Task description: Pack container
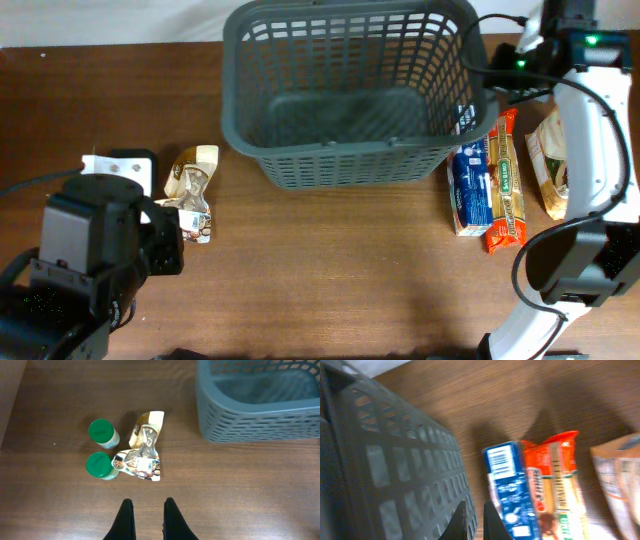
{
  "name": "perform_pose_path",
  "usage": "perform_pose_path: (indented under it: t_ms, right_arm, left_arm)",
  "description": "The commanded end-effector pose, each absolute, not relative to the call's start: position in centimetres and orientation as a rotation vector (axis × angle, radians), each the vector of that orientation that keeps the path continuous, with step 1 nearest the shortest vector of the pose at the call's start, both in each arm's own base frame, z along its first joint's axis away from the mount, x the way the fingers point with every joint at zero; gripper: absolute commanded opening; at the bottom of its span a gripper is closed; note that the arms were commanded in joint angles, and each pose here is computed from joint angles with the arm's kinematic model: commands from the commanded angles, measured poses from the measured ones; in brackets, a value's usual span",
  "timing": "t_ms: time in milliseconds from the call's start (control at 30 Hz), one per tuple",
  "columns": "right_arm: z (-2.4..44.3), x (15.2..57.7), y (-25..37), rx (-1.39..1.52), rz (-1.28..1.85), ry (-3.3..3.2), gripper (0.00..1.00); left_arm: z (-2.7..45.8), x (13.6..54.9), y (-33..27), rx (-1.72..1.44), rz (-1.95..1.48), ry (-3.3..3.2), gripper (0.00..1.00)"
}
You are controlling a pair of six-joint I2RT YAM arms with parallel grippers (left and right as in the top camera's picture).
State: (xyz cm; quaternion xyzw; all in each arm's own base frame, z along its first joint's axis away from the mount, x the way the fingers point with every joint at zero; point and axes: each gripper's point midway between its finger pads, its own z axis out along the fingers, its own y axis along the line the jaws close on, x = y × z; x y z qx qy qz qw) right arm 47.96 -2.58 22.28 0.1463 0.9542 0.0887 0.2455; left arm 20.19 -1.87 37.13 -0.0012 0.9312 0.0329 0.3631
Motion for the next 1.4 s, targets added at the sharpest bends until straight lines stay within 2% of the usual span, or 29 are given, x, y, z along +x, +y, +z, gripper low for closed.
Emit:
perform_pose_path:
  t_ms: [0,267,433,533,567,600,633,667,700,733,767,833,1033,1100,1367]
  right_arm:
    - [23.0,47.8,1.6,0.3,0.333,2.611,0.04]
    - [22.7,47.1,3.0,0.265,0.317,2.648,0.04]
    - [23.9,45.3,-3.5,0.392,0.015,2.63,0.04]
    - [25.2,44.6,-6.7,0.277,-0.105,2.616,0.04]
    - [25.6,44.3,-7.7,0.221,-0.135,2.613,0.08]
    - [26.0,44.0,-8.5,0.196,-0.155,2.608,0.12]
    - [26.5,43.6,-10.3,0.2,-0.185,2.595,0.28]
    - [26.6,43.4,-11.1,0.218,-0.194,2.592,0.34]
    - [26.7,43.3,-12.0,0.245,-0.2,2.587,0.44]
    - [26.6,43.1,-12.7,0.266,-0.205,2.586,0.64]
    - [26.6,42.8,-13.3,0.288,-0.204,2.588,0.97]
    - [26.4,42.3,-14.0,0.315,-0.173,2.597,0.99]
    - [26.4,41.5,-15.9,0.237,-0.237,2.618,0.99]
    - [26.4,41.2,-16.5,0.257,-0.242,2.62,0.99]
    - [25.4,40.1,-20.3,0.247,-0.217,2.63,0.99]
  left_arm:
    - [37.5,20.4,-1.6,-0.031,0.095,2.383,0.02]
    - [37.5,20.4,-1.6,-0.031,0.094,2.38,0.02]
    - [37.2,20.1,-1.5,-0.028,0.102,2.397,0.02]
    - [37.0,19.8,-1.4,-0.024,0.109,2.414,0.08]
    - [36.9,19.8,-1.4,-0.024,0.11,2.416,0.09]
    - [36.9,19.8,-1.4,-0.024,0.11,2.416,0.11]
    - [36.9,19.8,-1.4,-0.024,0.109,2.414,0.15]
    - [37.0,19.9,-1.4,-0.025,0.109,2.412,0.17]
    - [37.0,19.9,-1.4,-0.025,0.108,2.411,0.2]
    - [37.0,19.9,-1.4,-0.024,0.108,2.41,0.23]
    - [37.0,19.9,-1.4,-0.025,0.109,2.411,0.25]
    - [37.0,19.9,-1.4,-0.025,0.109,2.409,0.3]
    - [37.0,19.9,-1.3,-0.028,0.116,2.408,0.35]
    - [37.0,19.9,-1.3,-0.027,0.117,2.409,0.42]
    - [37.2,20.7,-1.2,-0.037,0.134,2.394,0.53]
